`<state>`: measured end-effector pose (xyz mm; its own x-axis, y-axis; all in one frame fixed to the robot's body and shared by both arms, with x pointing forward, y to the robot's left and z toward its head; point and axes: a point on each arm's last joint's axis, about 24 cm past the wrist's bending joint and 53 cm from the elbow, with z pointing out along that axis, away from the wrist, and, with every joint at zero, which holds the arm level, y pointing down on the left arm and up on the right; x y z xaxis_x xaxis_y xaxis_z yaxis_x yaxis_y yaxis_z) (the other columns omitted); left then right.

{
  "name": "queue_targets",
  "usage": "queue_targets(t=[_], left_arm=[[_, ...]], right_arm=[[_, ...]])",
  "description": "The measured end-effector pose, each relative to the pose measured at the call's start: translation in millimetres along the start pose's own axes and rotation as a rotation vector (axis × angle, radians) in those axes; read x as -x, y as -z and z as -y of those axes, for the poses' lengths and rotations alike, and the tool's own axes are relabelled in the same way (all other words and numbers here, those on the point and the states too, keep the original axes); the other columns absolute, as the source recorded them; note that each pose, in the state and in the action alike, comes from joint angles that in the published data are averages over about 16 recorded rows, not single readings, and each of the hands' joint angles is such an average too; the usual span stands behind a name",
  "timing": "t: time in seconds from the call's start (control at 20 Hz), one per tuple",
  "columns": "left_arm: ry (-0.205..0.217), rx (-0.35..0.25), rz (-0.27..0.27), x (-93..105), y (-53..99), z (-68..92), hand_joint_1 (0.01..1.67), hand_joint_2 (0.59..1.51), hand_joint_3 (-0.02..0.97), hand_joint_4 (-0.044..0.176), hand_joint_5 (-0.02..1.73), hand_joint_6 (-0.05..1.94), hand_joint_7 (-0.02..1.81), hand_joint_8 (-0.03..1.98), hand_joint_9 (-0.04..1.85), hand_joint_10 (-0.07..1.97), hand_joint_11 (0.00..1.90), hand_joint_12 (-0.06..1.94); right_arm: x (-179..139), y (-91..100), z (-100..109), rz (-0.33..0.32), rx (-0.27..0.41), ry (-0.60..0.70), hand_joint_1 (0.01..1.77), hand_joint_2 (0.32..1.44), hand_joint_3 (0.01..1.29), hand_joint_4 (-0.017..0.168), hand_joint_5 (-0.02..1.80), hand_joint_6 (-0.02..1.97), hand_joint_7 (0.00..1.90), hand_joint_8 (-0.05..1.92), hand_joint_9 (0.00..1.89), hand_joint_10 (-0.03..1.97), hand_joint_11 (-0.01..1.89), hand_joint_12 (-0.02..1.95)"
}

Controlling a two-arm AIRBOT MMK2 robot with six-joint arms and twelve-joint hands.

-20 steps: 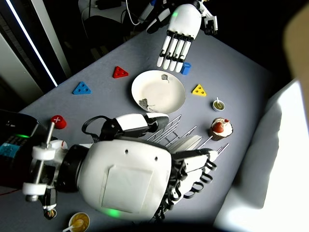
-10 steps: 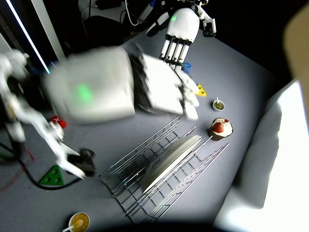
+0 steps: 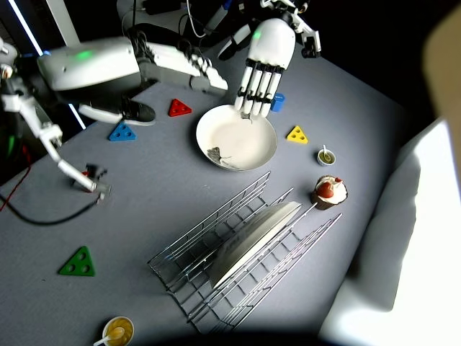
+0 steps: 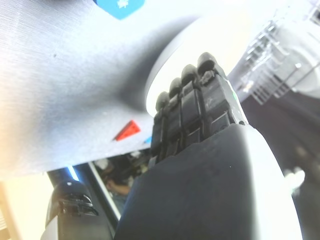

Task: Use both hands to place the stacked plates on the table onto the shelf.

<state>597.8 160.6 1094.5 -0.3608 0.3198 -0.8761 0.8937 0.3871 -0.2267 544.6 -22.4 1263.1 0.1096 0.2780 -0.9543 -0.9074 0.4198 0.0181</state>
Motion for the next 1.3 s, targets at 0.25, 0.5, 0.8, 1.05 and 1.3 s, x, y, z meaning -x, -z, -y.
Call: queue_targets(t=[0.25, 0.5, 0.8, 1.05, 1.3], left_arm=[[-0.008, 0.008, -0.022, -7.7, -3.7, -0.9, 0.04, 0.897, -0.001, -0.003, 0.12, -0.01, 0.15, 0.0, 0.15, 0.01, 0.15, 0.02], [-0.017, 0.016, -0.055, -19.2, -5.9, -1.8, 0.04, 0.897, -0.001, -0.006, 0.11, -0.02, 0.15, 0.0, 0.15, 0.01, 0.15, 0.02], [-0.025, 0.017, -0.095, -33.2, -8.4, -0.8, 0.05, 0.894, -0.001, -0.009, 0.1, -0.02, 0.15, 0.0, 0.14, 0.01, 0.15, 0.01], [-0.03, 0.017, -0.118, -41.7, -9.8, 0.0, 0.06, 0.894, -0.001, -0.009, 0.1, -0.02, 0.14, 0.0, 0.14, 0.01, 0.15, 0.01], [-0.032, 0.017, -0.127, -45.0, -10.2, -0.1, 0.06, 0.896, -0.001, -0.008, 0.1, -0.02, 0.13, 0.0, 0.13, 0.01, 0.14, 0.01]], right_arm=[[-24, -3.1, -6, -0.038, 0.006, -0.013, 0.83, 0.88, 0.01, 0.004, 0.17, 0.01, 0.29, 0.02, 0.33, 0.02, 0.39, 0.01], [-45, -5.7, 0, -0.063, 0.001, -0.015, 0.9, 0.87, 0.01, 0.004, 0.12, 0.01, 0.22, 0.02, 0.25, 0.01, 0.32, 0.01], [-61, -5.9, 10, -0.076, -0.006, -0.011, 1.03, 0.88, 0.01, 0.004, 0.15, 0.01, 0.2, 0.02, 0.22, 0.01, 0.3, 0.01], [-72, -11.0, 10, -0.073, 0.004, -0.013, 1.13, 0.9, 0.01, 0.004, 0.18, 0.01, 0.2, 0.02, 0.21, 0.01, 0.3, 0.01], [-84, -22.0, 9, -0.066, 0.009, -0.034, 1.21, 0.92, 0.01, 0.004, 0.19, 0.01, 0.2, 0.02, 0.22, 0.01, 0.3, 0.01]])
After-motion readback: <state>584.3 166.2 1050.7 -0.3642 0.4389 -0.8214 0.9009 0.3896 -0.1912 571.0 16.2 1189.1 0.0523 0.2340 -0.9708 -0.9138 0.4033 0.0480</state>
